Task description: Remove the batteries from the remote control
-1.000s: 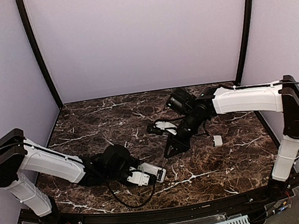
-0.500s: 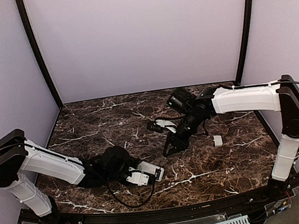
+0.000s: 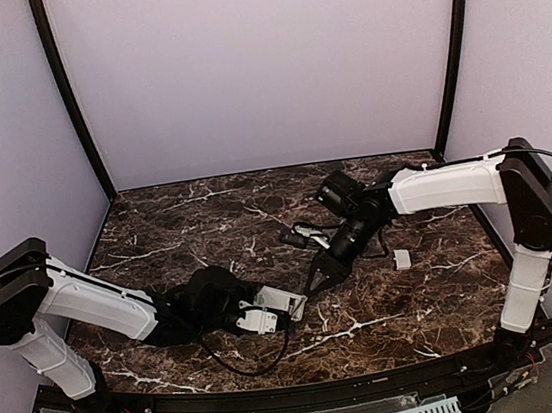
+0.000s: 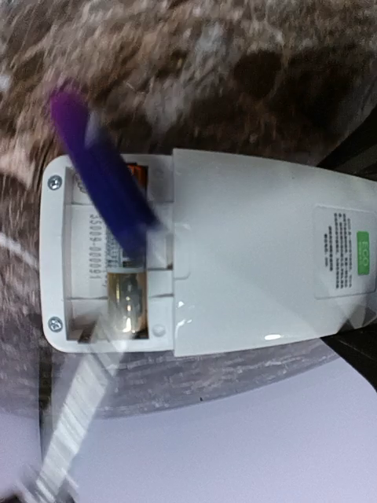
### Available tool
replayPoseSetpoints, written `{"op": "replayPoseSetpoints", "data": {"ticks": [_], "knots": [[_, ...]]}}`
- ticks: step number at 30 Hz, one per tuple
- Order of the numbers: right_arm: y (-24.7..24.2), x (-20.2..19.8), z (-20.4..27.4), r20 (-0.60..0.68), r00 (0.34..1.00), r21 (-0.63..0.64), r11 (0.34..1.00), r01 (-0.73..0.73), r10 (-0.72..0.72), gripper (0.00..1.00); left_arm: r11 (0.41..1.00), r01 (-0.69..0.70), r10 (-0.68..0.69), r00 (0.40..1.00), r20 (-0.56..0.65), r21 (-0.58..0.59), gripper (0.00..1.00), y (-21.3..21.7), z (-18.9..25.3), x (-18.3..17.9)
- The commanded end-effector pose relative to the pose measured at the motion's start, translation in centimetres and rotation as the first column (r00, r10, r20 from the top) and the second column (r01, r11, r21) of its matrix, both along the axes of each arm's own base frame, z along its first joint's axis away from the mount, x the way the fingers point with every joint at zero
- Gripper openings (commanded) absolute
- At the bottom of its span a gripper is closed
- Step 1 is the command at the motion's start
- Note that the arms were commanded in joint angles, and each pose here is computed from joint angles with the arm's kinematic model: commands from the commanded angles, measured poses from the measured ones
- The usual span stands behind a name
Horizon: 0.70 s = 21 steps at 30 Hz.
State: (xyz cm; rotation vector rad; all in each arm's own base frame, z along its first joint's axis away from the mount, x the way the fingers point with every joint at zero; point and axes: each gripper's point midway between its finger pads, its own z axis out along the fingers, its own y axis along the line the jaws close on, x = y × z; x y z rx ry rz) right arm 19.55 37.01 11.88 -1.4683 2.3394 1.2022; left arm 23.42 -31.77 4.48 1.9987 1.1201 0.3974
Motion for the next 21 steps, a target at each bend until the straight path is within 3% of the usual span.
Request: {"op": "replayPoseSetpoints", "data": {"ticks": [1, 11, 21], "knots": [[-0.9, -4.2, -3.7, -0.221, 0.975, -0.090, 0.995, -0.042, 0.022, 0.00, 0.959, -0.076, 0.115, 0.985, 0.132, -0.274, 0.00, -2.5, 7.1, 3.2], [-0.7, -3.0, -3.7, -0.194, 0.981, -0.103, 0.995, 0.002, -0.022, 0.00, 0.963, -0.070, 0.106, 0.987, 0.125, -0.261, 0.00, -2.6, 6.8, 3.0], [-1.1, -1.4, 0.0, -0.104, 0.992, -0.055, 0.997, 0.061, -0.067, 0.00, 0.968, -0.075, 0.103, 0.989, 0.104, -0.241, 0.00, -2.6, 6.3, 2.9]]}}
